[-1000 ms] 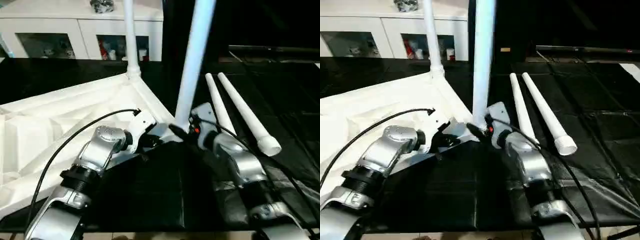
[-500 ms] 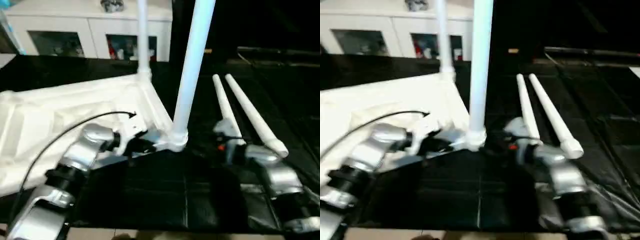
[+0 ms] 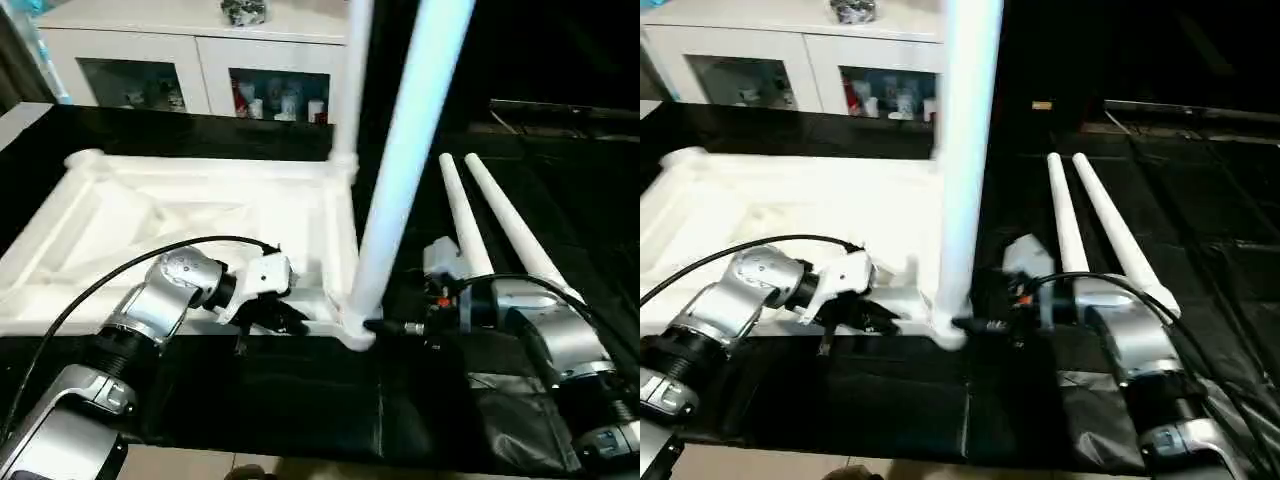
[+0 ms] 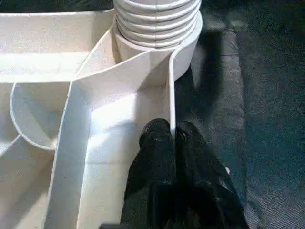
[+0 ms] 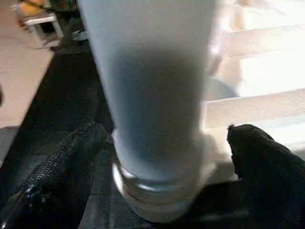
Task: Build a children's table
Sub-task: Rotate leg to tighten
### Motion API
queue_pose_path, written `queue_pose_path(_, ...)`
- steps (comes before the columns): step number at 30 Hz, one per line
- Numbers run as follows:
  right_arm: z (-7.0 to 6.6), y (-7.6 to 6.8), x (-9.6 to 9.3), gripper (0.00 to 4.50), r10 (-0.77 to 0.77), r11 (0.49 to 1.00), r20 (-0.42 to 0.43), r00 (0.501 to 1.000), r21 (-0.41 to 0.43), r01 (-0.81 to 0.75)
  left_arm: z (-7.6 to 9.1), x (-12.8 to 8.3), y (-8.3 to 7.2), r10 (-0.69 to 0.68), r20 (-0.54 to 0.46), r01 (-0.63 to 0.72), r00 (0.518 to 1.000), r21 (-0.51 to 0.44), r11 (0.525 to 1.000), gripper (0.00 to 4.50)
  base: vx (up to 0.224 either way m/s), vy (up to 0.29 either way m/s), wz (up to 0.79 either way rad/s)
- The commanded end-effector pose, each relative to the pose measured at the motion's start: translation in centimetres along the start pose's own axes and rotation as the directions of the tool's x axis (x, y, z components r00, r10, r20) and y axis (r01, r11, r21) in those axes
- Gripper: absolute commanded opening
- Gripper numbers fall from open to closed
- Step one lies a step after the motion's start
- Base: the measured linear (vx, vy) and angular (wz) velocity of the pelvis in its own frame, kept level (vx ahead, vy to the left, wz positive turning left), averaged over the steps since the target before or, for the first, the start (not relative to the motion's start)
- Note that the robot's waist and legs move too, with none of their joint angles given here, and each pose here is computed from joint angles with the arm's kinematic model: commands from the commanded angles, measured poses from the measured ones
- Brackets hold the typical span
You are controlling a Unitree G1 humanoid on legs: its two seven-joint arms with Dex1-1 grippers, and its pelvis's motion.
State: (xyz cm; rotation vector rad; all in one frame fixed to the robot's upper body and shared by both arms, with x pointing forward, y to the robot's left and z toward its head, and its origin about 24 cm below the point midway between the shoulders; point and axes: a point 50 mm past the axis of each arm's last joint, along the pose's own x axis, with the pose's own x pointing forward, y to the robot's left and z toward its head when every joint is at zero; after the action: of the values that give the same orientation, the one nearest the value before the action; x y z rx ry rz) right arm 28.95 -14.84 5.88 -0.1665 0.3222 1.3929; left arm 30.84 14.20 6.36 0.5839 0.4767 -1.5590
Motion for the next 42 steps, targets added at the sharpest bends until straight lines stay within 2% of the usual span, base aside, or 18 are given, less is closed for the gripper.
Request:
queue_pose_path(1,0.1,-0.1,0.2,4.42,0.018,1.000,-0.019,1.000,-0.013,-0.018,0.9,0.0,0.4,-0.026,-0.017,0.027,1.000,0.057,0.998,0.00,0.000,0.000,0.00)
queue_pose_path(3,0.1,-0.2,0.4,4.08,0.019,1.000,-0.020,1.000,-0.009,-0.019,0.9,0.0,0.4,-0.030,-0.020,0.031,0.999,0.062,0.998,0.00,0.000,0.000,0.00)
queue_pose_path(5,0.1,-0.4,0.7,4.05,0.021,1.000,-0.017,1.000,-0.001,-0.021,0.9,0.0,0.4,-0.034,-0.022,0.035,0.999,0.066,0.997,0.00,0.000,0.000,0.00)
queue_pose_path(14,0.2,-0.5,1.0,3.13,0.049,0.999,0.003,0.999,0.020,-0.049,0.7,0.2,0.4,-0.036,-0.026,0.038,0.999,0.069,0.997,0.00,0.000,0.000,0.00)
queue_pose_path(19,-0.1,-0.4,1.1,2.80,0.065,0.997,-0.001,0.998,0.031,-0.065,0.6,0.2,0.3,-0.038,-0.026,0.040,0.999,0.067,0.997,0.00,0.000,0.000,0.00)
queue_pose_path(25,-0.3,0.0,1.5,2.70,0.067,0.996,0.022,0.998,0.052,-0.068,0.5,0.3,0.4,-0.021,-0.008,0.022,1.000,0.042,0.999,0.00,0.000,0.000,0.00)
queue_pose_path(27,-0.4,0.2,1.7,2.70,0.044,0.996,0.044,0.998,0.080,-0.047,0.6,0.5,0.7,0.028,0.035,-0.028,0.999,-0.017,0.999,0.00,0.000,0.000,0.00)
queue_pose_path(28,-0.4,0.4,2.2,2.69,0.001,0.994,0.076,0.997,0.108,-0.009,0.9,0.7,1.3,0.101,0.077,-0.096,0.992,-0.077,0.992,0.00,0.000,0.000,0.00)
queue_pose_path(29,-0.4,0.4,2.3,2.69,-0.008,0.993,0.080,0.997,0.116,-0.001,1.0,0.8,1.4,0.113,0.083,-0.106,0.990,-0.084,0.991,0.00,0.000,0.000,0.00)
queue_pose_path(31,-0.6,0.1,3.4,2.69,-0.143,0.979,0.088,0.986,0.158,0.128,1.5,1.0,2.1,0.215,0.115,-0.197,0.970,-0.151,0.969,0.00,0.000,0.000,0.00)
queue_pose_path(34,-0.6,-0.2,4.4,2.69,-0.234,0.957,0.095,0.967,0.196,0.213,1.9,1.3,2.4,0.278,0.118,-0.255,0.953,-0.182,0.950,0.00,0.000,0.000,0.00)
queue_pose_path(36,-0.4,-0.5,5.4,2.69,-0.307,0.930,0.100,0.947,0.242,0.276,2.5,1.7,2.7,0.333,0.126,-0.299,0.934,-0.232,0.926,0.00,0.000,0.000,0.00)
queue_pose_path(38,0.3,-1.0,7.3,2.69,-0.405,0.886,0.087,0.910,0.284,0.366,3.5,2.5,3.2,0.440,0.129,-0.377,0.889,-0.339,0.862,0.00,0.000,0.000,0.00)
queue_pose_path(42,1.3,-1.8,8.7,2.68,-0.511,0.827,0.056,0.858,0.301,0.474,4.6,3.7,3.2,0.504,0.136,-0.419,0.853,-0.400,0.816,0.00,0.000,0.000,0.00)
